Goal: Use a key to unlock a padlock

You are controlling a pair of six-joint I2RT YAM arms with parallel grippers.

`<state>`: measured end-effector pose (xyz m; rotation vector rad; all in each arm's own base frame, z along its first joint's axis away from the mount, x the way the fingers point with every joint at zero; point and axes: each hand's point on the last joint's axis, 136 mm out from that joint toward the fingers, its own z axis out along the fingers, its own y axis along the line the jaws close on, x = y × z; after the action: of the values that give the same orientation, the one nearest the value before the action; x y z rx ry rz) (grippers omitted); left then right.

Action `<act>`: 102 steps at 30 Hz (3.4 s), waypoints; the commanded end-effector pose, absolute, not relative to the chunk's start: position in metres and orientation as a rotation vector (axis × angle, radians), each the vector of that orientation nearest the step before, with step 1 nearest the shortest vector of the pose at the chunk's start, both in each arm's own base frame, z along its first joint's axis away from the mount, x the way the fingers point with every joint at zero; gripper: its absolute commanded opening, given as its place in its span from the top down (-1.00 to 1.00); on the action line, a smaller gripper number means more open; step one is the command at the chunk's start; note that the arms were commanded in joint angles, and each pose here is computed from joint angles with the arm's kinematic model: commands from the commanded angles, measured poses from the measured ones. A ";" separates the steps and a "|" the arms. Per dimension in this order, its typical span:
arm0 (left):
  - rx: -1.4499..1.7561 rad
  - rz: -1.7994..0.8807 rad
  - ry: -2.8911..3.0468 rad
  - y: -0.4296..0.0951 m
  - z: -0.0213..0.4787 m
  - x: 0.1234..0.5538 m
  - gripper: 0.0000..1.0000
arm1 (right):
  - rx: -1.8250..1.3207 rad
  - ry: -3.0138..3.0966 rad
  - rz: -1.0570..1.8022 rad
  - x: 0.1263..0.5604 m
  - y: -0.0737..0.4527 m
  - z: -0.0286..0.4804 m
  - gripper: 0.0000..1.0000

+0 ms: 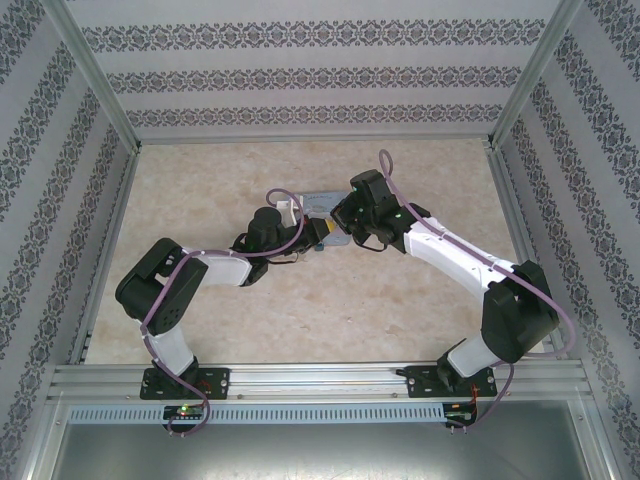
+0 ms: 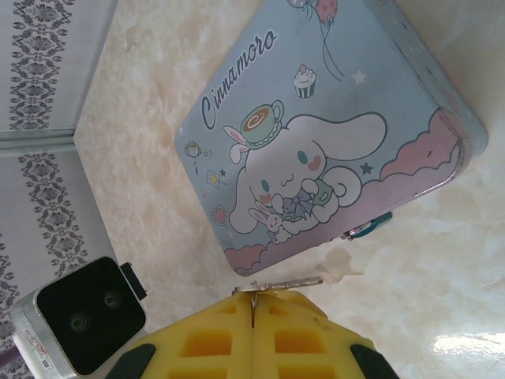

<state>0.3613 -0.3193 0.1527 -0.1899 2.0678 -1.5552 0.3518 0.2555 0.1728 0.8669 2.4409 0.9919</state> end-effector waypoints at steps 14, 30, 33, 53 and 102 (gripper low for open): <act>-0.159 -1.535 1.984 -0.321 0.173 0.369 0.61 | 0.898 2.472 0.985 0.346 0.253 0.162 1.00; -0.140 -1.524 1.995 -0.325 0.167 0.374 0.60 | 0.900 2.477 0.988 0.342 0.252 0.160 1.00; -0.143 -1.518 1.997 -0.324 0.166 0.374 0.46 | 0.905 2.469 0.985 0.343 0.249 0.162 1.00; -0.214 -1.589 1.910 -0.308 0.181 0.380 0.18 | 0.930 2.405 1.029 0.353 0.240 0.182 1.00; -0.057 -1.660 1.907 -0.336 0.183 0.379 0.72 | 0.935 2.416 1.056 0.351 0.247 0.177 1.00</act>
<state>0.3754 -0.3283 0.1597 -0.1334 2.0020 -1.6316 0.3547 0.2443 0.1754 0.9245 2.4109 1.0255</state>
